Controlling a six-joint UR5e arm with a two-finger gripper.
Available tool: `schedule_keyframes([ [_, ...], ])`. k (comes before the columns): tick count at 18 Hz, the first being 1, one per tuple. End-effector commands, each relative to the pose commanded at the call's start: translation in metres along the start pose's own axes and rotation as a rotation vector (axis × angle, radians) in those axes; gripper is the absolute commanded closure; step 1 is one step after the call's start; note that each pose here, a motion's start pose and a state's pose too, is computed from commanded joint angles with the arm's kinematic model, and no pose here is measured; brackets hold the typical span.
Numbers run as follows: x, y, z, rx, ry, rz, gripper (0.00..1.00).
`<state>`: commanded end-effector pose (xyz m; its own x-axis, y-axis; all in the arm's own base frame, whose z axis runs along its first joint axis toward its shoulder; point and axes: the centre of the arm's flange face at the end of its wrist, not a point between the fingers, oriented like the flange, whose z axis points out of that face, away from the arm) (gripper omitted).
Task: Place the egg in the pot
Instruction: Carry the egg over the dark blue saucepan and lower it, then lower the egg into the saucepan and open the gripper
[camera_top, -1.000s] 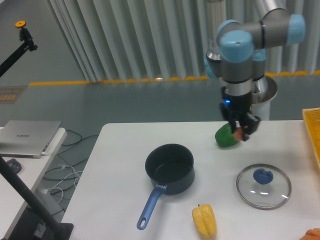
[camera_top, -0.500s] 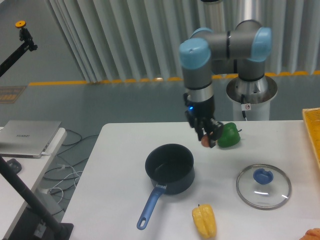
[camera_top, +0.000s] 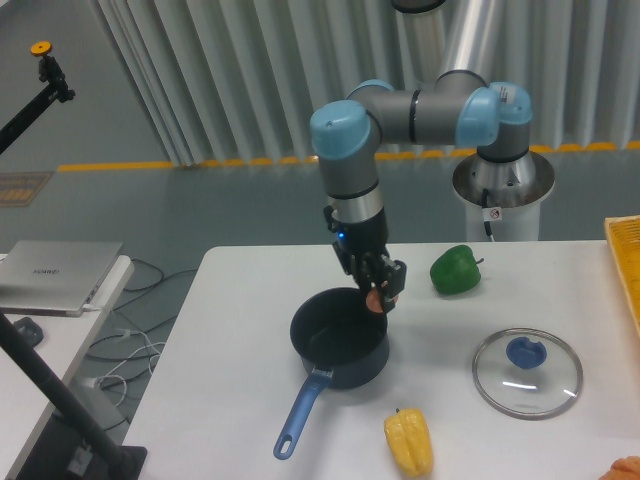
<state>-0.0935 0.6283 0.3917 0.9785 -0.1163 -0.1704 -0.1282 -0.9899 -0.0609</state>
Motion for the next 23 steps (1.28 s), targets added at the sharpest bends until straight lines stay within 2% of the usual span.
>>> schedule_keyframes([
  [3, 0.014, -0.01, 0.017, -0.016, -0.013, -0.006, 0.66],
  [10, 0.041, -0.016, 0.019, -0.019, -0.009, -0.002, 0.66],
  [14, 0.064, -0.024, 0.033, -0.034, 0.009, -0.039, 0.66],
  [23, 0.076, -0.023, 0.055, -0.059, 0.055, -0.037, 0.66],
])
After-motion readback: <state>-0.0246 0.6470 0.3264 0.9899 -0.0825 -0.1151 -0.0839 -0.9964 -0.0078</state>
